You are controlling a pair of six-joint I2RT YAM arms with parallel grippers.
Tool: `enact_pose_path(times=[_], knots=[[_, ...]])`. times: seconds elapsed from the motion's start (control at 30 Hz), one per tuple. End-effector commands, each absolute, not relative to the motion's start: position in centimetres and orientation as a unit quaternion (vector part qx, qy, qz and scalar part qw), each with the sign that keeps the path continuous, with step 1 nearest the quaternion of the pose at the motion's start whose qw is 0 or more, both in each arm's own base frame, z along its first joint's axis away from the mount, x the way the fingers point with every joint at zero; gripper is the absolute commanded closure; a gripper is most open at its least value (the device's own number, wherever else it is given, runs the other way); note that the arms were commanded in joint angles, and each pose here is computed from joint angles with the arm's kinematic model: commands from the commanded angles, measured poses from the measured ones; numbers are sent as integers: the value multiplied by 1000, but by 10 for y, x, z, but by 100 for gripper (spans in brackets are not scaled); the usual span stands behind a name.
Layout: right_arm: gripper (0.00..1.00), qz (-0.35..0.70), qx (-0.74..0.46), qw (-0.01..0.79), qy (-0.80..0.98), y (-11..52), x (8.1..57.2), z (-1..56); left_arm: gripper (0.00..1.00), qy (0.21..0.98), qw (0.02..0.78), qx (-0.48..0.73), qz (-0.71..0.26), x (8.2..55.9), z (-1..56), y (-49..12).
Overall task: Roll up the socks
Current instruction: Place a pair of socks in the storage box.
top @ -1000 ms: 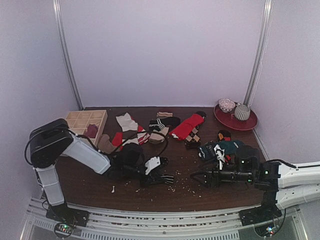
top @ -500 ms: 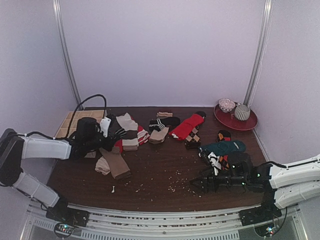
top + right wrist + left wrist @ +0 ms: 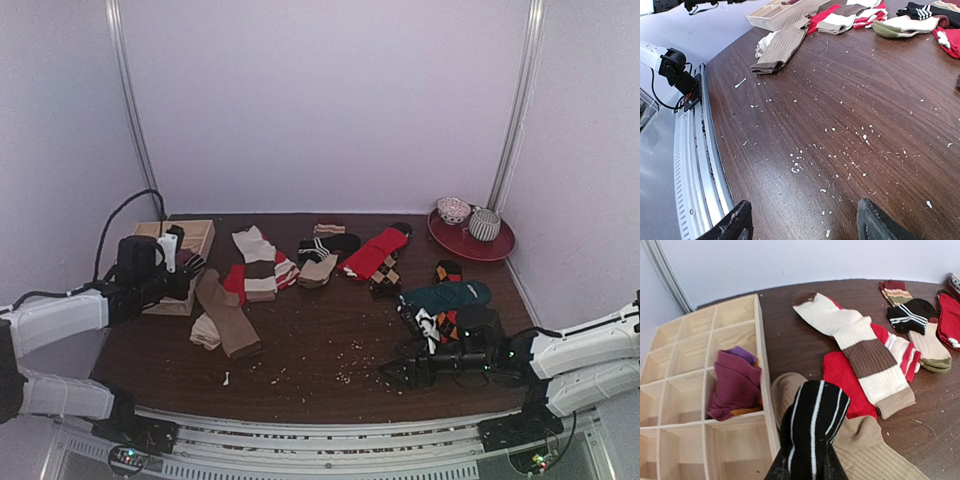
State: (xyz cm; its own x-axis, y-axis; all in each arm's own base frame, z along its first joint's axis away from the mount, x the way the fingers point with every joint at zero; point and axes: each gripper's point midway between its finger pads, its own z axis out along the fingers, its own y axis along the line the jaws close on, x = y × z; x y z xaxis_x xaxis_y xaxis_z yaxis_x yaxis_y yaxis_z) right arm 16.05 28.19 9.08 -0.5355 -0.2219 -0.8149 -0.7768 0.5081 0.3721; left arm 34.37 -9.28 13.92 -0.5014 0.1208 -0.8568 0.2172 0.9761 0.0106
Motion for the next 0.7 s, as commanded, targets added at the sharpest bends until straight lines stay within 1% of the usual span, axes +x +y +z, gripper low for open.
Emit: enact_pose_path(times=[0.0, 0.1, 0.17, 0.23, 0.3, 0.4, 0.47, 0.57, 0.67], knots=[[29, 401, -335, 358, 774, 287, 157, 88, 100, 836, 542, 74, 45, 349, 179, -52], [30, 420, -338, 349, 766, 292, 154, 87, 100, 825, 558, 49, 76, 354, 192, -22], [31, 429, -350, 336, 762, 295, 150, 86, 100, 828, 550, 37, 98, 361, 194, 1], [31, 436, -353, 332, 758, 296, 147, 88, 100, 835, 541, 35, 98, 370, 189, 18], [31, 446, -350, 335, 752, 295, 145, 92, 100, 838, 535, 48, 92, 380, 185, 26], [31, 452, -347, 343, 747, 293, 143, 97, 100, 858, 487, 103, 129, 396, 170, 37], [30, 451, -347, 346, 746, 292, 143, 98, 100, 869, 465, 129, 109, 406, 161, 36], [30, 451, -347, 345, 746, 290, 141, 98, 100, 867, 473, 141, 64, 417, 163, 37], [30, 453, -347, 346, 745, 289, 140, 98, 100, 885, 440, 143, 48, 418, 144, 49]])
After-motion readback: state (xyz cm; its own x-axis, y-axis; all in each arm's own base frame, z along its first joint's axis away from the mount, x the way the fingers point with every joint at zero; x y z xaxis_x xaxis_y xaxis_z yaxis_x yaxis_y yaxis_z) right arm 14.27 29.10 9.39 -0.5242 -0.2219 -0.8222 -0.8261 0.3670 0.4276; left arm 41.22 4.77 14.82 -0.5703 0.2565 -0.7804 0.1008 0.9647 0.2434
